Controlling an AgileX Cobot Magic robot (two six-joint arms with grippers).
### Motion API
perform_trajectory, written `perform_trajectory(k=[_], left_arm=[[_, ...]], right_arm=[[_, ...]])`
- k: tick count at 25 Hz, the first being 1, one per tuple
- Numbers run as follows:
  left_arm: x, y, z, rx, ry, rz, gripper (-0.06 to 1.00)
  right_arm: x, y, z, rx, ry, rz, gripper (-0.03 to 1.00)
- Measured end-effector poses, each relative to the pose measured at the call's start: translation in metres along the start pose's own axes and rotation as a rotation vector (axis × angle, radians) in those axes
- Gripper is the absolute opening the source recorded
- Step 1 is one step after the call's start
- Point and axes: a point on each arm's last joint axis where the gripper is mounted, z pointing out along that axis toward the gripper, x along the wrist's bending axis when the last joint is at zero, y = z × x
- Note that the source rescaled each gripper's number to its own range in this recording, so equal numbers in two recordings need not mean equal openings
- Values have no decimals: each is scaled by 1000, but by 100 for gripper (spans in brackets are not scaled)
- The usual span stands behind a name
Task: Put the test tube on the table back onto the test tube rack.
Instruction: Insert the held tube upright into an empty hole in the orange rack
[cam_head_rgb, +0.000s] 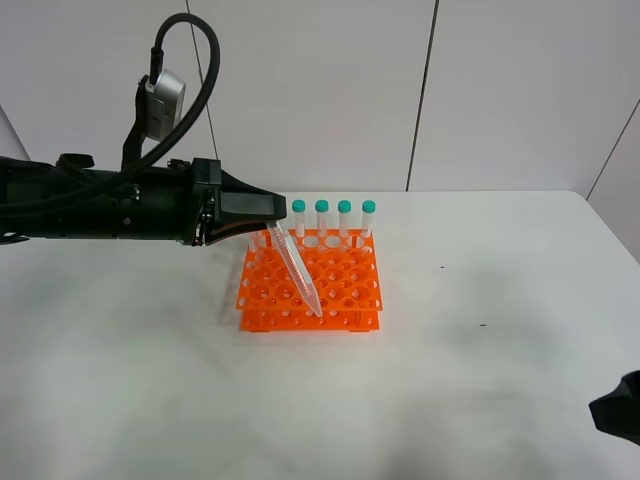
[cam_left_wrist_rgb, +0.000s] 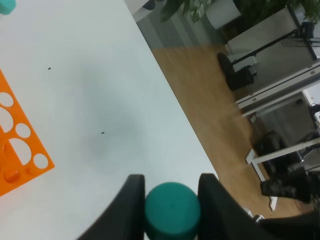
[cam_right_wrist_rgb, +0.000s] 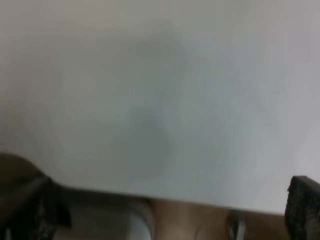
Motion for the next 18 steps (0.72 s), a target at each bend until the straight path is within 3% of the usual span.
perform_trajectory(k=[3,9,14,18], left_arm=[[0,0,0,0,0,0,1],[0,0,0,0,0,0,1],[0,0,0,1,0,1,1],[0,0,0,1,0,1,1]], right_arm=[[3,-15,-22,-203,-12,-1,100],[8,-47,-51,-478,-27,-20,100],[10,-65,-63,-618,-39,-32,100],[10,-68,-64,-637,-46,-21,100]])
